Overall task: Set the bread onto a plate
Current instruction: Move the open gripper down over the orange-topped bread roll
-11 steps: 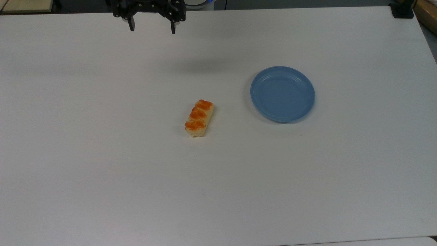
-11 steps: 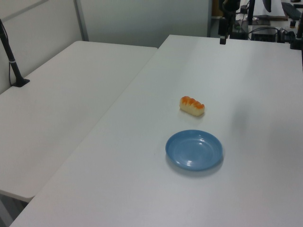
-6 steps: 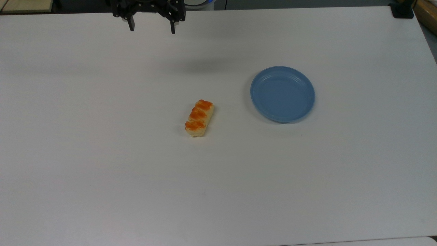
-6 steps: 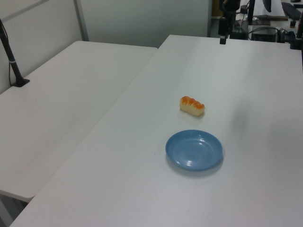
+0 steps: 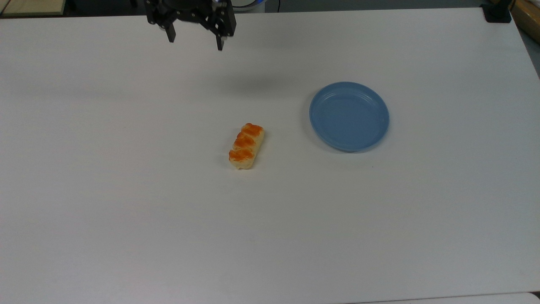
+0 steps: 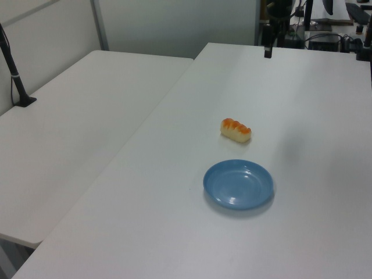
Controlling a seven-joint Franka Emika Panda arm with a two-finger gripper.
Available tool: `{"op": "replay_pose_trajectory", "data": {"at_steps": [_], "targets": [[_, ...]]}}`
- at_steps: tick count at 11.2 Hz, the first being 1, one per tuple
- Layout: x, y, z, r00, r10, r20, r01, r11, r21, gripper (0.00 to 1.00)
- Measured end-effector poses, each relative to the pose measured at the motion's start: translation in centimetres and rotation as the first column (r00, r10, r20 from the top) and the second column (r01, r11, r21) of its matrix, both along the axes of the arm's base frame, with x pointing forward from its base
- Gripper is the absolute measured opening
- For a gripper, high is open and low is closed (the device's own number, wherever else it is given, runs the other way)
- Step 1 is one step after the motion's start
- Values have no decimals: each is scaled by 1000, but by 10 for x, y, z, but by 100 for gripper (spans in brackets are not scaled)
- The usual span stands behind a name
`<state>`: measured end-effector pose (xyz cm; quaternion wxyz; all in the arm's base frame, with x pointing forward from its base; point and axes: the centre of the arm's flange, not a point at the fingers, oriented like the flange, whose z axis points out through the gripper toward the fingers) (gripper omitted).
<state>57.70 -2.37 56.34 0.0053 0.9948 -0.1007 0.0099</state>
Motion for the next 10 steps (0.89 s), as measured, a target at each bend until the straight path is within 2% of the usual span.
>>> {"op": "replay_pose_trajectory", "data": {"at_steps": [2,6,10], "targets": [[14,13,-21,995,-98,5,98,995,0,100],[40,34,-72,987,-159,-11,159,987,11,100],[66,66,-142,978,-210,-22,210,978,20,100]]}}
